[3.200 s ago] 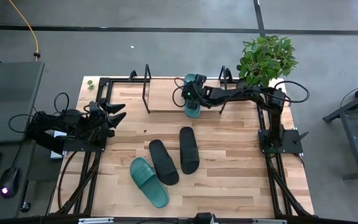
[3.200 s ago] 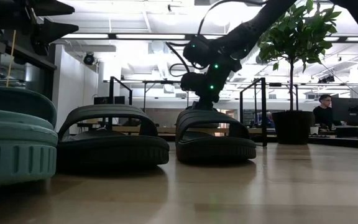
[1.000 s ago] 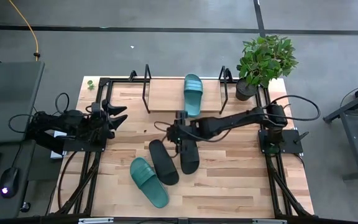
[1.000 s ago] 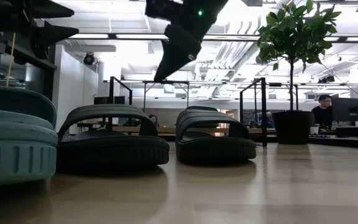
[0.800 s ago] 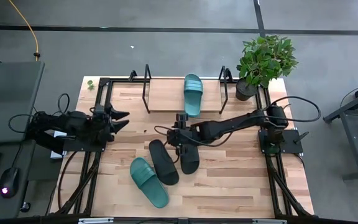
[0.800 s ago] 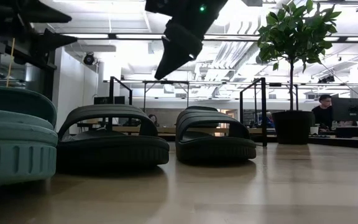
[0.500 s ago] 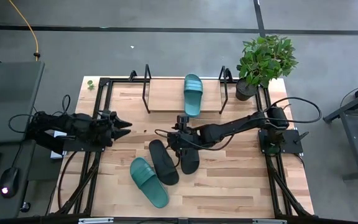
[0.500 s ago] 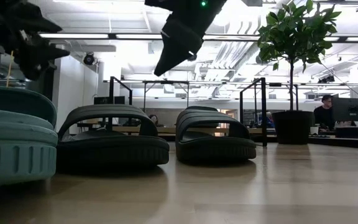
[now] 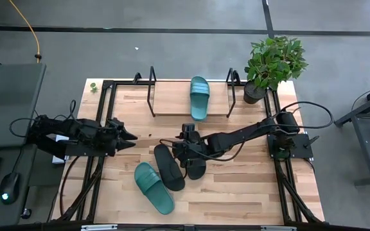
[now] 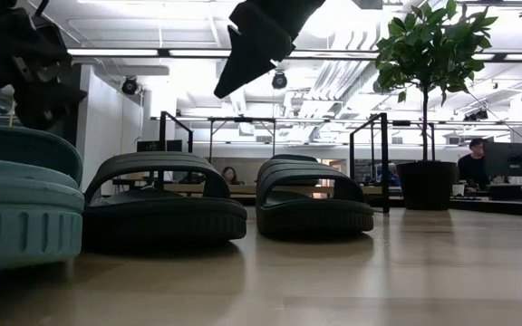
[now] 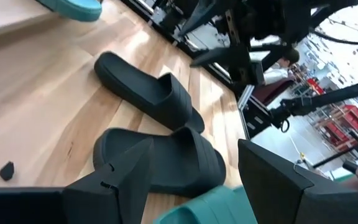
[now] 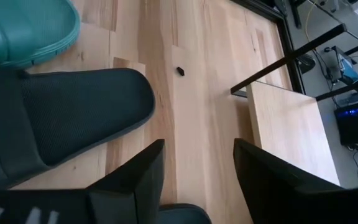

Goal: Pick and place slides into the shelf
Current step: Put the green slide on the shelf

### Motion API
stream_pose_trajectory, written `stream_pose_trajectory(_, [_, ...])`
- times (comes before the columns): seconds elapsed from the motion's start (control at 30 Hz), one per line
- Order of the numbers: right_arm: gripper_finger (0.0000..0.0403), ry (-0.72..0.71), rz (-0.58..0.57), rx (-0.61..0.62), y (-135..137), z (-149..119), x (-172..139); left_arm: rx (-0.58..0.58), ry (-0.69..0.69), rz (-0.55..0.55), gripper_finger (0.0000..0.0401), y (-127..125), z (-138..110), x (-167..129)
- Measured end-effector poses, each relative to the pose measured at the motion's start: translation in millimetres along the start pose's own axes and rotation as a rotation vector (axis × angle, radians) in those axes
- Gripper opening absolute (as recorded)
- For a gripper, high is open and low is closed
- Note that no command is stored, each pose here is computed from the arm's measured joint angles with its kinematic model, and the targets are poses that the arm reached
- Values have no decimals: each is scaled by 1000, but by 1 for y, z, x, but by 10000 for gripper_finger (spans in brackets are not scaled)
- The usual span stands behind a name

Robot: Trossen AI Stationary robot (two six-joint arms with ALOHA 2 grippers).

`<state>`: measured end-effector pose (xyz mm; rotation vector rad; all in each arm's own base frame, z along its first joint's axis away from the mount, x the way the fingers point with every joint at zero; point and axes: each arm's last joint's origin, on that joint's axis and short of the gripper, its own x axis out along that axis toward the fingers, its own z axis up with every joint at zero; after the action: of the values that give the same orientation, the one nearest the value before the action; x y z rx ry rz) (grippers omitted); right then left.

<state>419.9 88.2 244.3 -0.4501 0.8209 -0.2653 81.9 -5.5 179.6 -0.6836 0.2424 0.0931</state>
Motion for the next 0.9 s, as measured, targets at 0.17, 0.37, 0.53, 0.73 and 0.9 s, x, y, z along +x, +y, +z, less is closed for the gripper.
stream_pose_trajectory(0.17, [181, -1, 0, 28, 0, 0, 0, -18, 37, -7, 216, 1, -2, 0])
stream_pose_trajectory(0.37, [181, -4, 4, 57, 2, 0, -1, -40, 94, 40, 216, 4, -7, 2])
stream_pose_trajectory(0.53, [181, -21, 5, 48, 9, 2, -6, -42, 154, 65, 216, 5, -9, 8])
stream_pose_trajectory(0.73, [181, -59, 1, 55, 15, 6, -11, -49, 228, 79, 216, 3, -14, 16])
stream_pose_trajectory(0.9, [181, -74, 4, 60, 17, 8, -12, -17, 257, 11, 216, -10, -17, 26])
